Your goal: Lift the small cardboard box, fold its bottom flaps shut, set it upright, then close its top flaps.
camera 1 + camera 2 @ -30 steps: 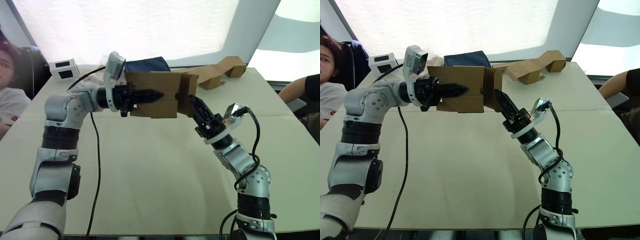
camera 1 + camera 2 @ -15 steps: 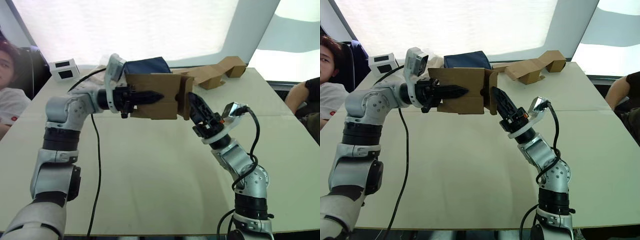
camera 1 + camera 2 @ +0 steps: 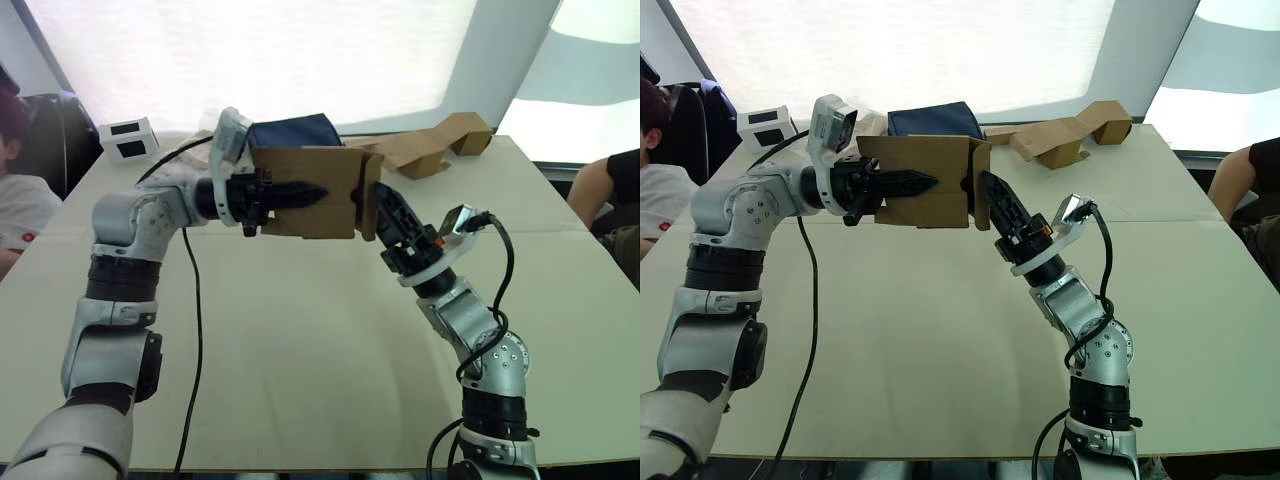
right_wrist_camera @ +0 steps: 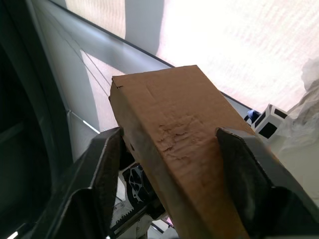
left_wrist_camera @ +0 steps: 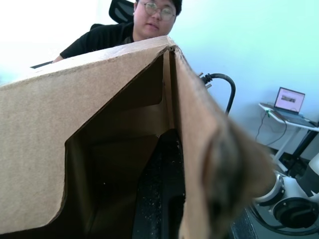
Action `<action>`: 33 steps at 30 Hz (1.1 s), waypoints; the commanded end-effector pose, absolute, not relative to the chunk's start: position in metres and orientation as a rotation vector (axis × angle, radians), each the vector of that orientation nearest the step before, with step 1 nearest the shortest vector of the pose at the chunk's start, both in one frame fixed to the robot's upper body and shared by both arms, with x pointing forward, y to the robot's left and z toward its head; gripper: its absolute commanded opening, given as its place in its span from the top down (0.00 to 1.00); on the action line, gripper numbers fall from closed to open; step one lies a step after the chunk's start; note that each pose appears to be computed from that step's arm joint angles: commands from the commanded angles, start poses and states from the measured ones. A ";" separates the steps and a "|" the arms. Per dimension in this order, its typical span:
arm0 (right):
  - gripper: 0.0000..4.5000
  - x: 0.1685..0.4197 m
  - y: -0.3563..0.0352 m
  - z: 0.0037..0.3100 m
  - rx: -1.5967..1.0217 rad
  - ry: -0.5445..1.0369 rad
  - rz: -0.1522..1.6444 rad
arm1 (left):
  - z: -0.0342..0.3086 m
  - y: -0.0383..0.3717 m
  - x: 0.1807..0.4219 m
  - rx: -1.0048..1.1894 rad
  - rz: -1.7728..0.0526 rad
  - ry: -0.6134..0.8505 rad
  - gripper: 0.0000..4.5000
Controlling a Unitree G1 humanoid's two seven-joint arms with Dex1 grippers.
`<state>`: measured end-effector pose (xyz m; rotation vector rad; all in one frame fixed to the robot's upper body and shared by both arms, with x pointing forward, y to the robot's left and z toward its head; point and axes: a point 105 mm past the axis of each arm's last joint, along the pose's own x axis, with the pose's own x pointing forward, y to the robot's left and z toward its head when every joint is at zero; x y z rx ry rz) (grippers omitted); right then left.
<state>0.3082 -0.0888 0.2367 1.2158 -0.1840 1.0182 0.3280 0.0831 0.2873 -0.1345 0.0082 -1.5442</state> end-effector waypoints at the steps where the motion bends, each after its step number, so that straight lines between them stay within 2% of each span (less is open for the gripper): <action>1: 0.38 0.302 -0.086 0.248 1.218 -0.221 1.054 | 0.299 0.083 0.323 -0.115 -1.560 -0.051 1.00; 16: 0.38 0.313 -0.085 0.251 1.249 -0.250 0.989 | 0.294 0.079 0.320 -0.118 -1.565 -0.050 1.00; 33: 0.38 0.309 -0.064 0.254 1.254 -0.234 1.030 | 0.288 0.071 0.323 -0.123 -1.552 -0.053 1.00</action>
